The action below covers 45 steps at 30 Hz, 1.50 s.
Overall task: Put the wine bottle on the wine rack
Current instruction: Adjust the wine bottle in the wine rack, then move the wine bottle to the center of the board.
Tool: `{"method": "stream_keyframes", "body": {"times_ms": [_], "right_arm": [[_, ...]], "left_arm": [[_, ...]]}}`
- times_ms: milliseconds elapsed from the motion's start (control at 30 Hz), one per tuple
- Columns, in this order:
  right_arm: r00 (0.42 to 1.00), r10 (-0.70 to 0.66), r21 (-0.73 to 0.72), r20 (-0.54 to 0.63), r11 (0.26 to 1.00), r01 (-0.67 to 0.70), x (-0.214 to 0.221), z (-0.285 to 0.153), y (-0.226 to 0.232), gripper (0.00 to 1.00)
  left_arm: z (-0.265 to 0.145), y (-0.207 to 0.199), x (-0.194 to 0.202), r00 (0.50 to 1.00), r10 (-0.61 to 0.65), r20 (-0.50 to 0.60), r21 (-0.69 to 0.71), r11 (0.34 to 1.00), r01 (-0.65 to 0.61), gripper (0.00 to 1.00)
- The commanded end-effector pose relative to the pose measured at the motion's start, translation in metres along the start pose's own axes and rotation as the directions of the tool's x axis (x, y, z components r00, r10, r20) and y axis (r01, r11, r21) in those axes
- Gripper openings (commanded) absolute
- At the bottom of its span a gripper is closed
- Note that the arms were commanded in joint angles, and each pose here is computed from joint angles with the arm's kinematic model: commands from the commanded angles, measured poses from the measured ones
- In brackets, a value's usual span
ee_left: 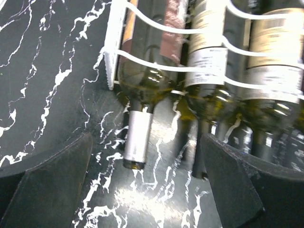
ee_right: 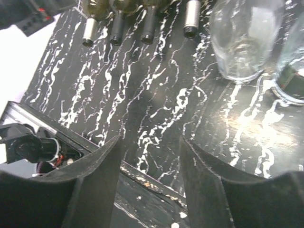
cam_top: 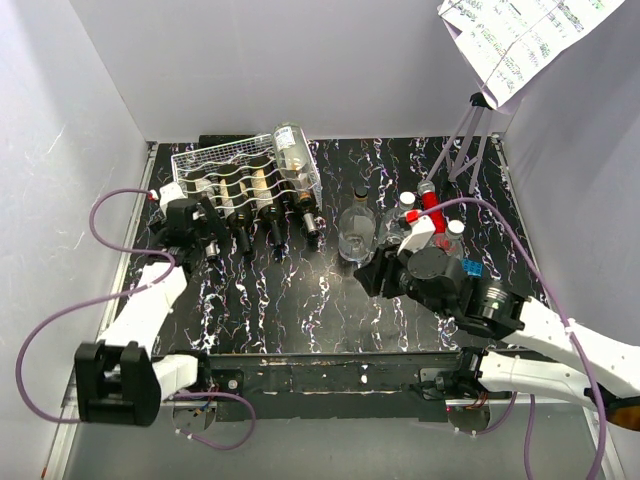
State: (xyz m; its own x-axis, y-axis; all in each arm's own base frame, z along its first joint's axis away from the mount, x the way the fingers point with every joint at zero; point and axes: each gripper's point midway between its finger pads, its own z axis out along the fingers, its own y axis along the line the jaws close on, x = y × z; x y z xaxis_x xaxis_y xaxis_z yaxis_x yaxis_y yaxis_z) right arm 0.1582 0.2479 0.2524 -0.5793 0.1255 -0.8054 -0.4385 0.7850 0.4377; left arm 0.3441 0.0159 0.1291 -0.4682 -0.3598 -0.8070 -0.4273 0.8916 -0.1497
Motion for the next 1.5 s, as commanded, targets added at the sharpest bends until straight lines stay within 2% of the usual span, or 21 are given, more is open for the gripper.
{"method": "stream_keyframes", "body": {"times_ms": [0,100,167,267,367,467,533,733,933,1067,1133,1333,1467], "right_arm": [[0.997,-0.036,0.075,0.069,0.997,0.031,-0.037,-0.037,-0.015,0.62],[0.992,-0.072,0.132,0.102,0.99,0.058,-0.061,-0.059,-0.024,0.64],[0.987,-0.104,0.167,0.12,0.982,0.084,-0.075,-0.07,-0.029,0.66],[0.979,-0.155,0.219,0.135,0.968,0.123,-0.094,-0.082,-0.034,0.67],[0.968,-0.221,0.241,0.115,0.952,0.189,-0.109,-0.075,-0.026,0.69],[0.961,-0.271,0.262,0.054,0.932,0.249,-0.119,-0.054,-0.019,0.73],[0.959,-0.283,0.278,0.025,0.923,0.265,-0.123,-0.031,-0.02,0.77],[0.961,-0.275,0.272,-0.035,0.922,0.274,-0.129,0.039,-0.02,0.79],[0.964,-0.255,0.38,-0.07,0.887,0.262,-0.135,0.092,-0.039,0.79],[0.971,-0.23,0.414,-0.062,0.879,0.235,-0.135,0.113,-0.05,0.79],[0.973,-0.218,0.422,-0.075,0.877,0.229,-0.132,0.121,-0.055,0.77],[0.976,-0.182,0.469,-0.119,0.856,0.217,-0.128,0.142,-0.073,0.64],[0.974,-0.174,0.476,-0.146,0.851,0.224,-0.121,0.152,-0.077,0.62]], "left_arm": [[-0.05,-0.026,-0.024,0.999,-0.02,0.032,0.196,0.981,0.013,0.98],[-0.086,-0.052,-0.045,0.998,0.037,0.056,0.363,0.93,-0.055,0.98],[-0.11,-0.072,-0.053,0.994,0.083,0.066,0.491,0.865,-0.105,0.98],[-0.154,-0.103,-0.056,0.989,0.121,0.09,0.69,0.708,-0.149,0.98],[-0.187,-0.115,-0.06,0.987,0.115,0.112,0.779,0.607,-0.159,0.98],[-0.214,-0.118,-0.063,0.986,0.101,0.134,0.822,0.545,-0.167,0.98],[-0.226,-0.116,-0.064,0.988,0.094,0.121,0.832,0.533,-0.153,0.98],[-0.241,-0.112,-0.051,0.992,0.118,0.049,0.85,0.517,-0.104,0.98],[-0.251,-0.108,-0.047,0.992,0.11,0.066,0.859,0.5,-0.113,0.98],[-0.249,-0.103,-0.047,0.992,0.104,0.075,0.841,0.528,-0.119,0.98],[-0.246,-0.1,-0.048,0.992,0.101,0.079,0.823,0.555,-0.122,0.98],[-0.243,-0.094,-0.046,0.99,0.109,0.087,0.805,0.578,-0.135,0.98],[-0.235,-0.09,-0.04,0.99,0.122,0.075,0.786,0.604,-0.135,0.98]]}}
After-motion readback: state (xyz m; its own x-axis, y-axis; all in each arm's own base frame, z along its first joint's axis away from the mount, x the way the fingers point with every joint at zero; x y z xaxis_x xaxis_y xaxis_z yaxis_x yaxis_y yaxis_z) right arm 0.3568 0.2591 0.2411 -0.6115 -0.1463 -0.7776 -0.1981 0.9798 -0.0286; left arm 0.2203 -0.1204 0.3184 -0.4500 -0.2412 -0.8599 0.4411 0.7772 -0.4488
